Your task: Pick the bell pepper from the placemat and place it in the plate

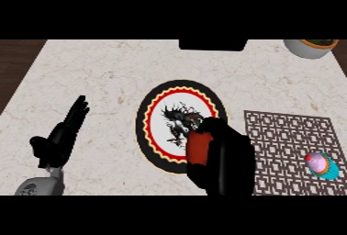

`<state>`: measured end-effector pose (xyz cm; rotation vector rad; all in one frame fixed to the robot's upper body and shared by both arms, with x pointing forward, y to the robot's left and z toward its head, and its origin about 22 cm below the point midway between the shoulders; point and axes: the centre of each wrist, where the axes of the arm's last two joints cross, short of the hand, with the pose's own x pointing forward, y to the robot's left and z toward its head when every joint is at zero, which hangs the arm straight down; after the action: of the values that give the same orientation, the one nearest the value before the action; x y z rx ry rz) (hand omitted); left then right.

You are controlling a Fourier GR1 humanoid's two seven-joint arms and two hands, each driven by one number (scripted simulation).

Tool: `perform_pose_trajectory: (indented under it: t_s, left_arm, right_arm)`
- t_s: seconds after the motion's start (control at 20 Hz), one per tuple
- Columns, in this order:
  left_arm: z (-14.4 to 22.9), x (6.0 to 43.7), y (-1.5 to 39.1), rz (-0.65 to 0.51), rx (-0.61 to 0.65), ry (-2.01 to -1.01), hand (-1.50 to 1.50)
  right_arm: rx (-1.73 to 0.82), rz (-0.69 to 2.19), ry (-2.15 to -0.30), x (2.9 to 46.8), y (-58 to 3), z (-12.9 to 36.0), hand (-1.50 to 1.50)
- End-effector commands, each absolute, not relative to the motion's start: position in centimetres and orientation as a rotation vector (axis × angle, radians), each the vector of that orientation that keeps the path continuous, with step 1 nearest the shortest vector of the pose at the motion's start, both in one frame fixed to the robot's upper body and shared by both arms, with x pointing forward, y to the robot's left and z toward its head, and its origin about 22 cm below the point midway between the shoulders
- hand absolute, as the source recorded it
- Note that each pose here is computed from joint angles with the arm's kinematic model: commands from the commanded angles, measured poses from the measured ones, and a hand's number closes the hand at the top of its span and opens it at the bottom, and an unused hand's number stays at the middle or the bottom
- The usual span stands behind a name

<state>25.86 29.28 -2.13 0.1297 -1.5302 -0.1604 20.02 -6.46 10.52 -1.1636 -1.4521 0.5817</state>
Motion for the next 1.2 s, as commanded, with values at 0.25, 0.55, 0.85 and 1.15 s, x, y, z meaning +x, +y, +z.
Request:
perform_pose_trajectory:
  t_s: [0.25, 0.55, 0.85, 1.15]
  left_arm:
    - [-2.4, 25.9, 29.4, -0.175, 0.119, -1.524, 0.00]
    - [-2.7, 24.9, 30.8, -0.178, 0.135, -1.538, 0.00]
    - [-1.6, 26.2, 29.0, -0.172, 0.123, -1.536, 0.00]
    - [-2.6, 25.7, 29.8, -0.136, 0.148, -1.520, 0.00]
  right_arm:
    - [-1.056, 0.223, -1.396, 26.7, -5.3, 9.0, -1.50]
    - [-1.045, 0.182, -1.297, 29.6, -5.1, 6.8, -1.50]
    - [-0.973, -0.052, -1.473, 30.3, -5.6, 7.0, -1.50]
    - [-0.818, -0.328, -1.545, 27.5, -7.9, 6.6, -1.50]
